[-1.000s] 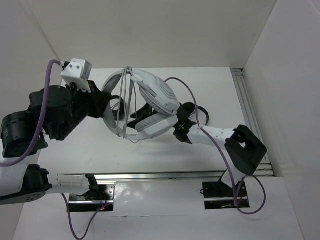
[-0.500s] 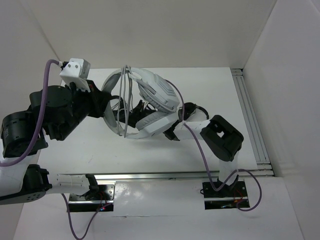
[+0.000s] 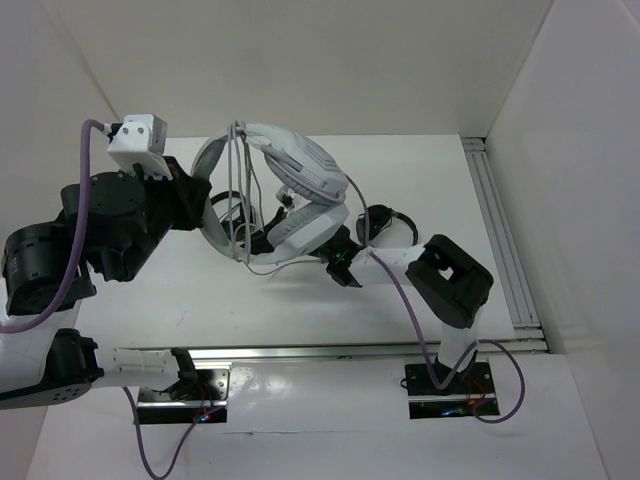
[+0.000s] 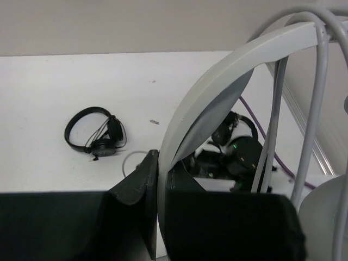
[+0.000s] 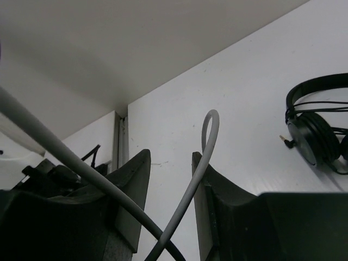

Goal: Wrap the headphones

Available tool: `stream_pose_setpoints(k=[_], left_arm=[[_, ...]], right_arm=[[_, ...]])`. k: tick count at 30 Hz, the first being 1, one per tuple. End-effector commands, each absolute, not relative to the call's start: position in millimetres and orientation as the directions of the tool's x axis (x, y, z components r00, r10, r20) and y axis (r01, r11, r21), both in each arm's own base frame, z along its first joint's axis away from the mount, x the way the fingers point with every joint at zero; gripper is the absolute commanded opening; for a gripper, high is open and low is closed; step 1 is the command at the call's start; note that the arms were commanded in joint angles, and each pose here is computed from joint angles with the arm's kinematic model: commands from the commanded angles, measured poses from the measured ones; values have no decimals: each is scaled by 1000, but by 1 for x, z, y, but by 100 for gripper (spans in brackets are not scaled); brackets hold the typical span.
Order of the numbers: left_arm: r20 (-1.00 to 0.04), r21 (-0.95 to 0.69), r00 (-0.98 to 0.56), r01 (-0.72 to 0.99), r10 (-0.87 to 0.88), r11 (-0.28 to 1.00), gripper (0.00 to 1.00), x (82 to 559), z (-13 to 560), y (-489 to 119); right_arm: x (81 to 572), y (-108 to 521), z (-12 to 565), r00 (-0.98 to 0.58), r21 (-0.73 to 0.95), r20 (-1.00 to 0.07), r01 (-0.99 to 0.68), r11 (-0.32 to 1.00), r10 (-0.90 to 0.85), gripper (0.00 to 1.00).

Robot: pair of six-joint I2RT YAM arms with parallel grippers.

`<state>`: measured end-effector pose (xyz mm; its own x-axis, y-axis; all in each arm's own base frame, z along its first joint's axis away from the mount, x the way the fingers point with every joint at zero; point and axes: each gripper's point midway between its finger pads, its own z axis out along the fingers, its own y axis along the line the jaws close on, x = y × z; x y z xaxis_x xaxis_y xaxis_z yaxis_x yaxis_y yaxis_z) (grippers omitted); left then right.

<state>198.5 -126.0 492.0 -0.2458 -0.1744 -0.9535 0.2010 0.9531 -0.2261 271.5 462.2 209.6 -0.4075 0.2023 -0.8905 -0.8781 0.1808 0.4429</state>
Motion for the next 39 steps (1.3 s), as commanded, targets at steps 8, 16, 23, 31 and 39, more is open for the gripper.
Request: stream_pose_setpoints(k=[8,16,23,31,39], left_arm=[[-918,-392,12,-194,-397,899,0,230,519,-73],[-959,-246,-29,-403,-281,881,0,280,486,-61],[-971,-39,-180,-534,-159,845,0,310,430,-40],[-875,276,-481,-399,57,874,0,315,356,-67],[-707,408,-679,-161,199,899,0,283,278,-97]], right_arm=[[174,437,236,-268,284,-954,-951,122,134,8],[102,427,272,-184,184,-981,-983,-3,64,2],[95,403,299,-76,68,-996,-989,132,-55,1],[168,345,318,1,-100,-987,-788,608,-162,4],[202,300,342,61,-246,-963,-589,770,-261,4]])
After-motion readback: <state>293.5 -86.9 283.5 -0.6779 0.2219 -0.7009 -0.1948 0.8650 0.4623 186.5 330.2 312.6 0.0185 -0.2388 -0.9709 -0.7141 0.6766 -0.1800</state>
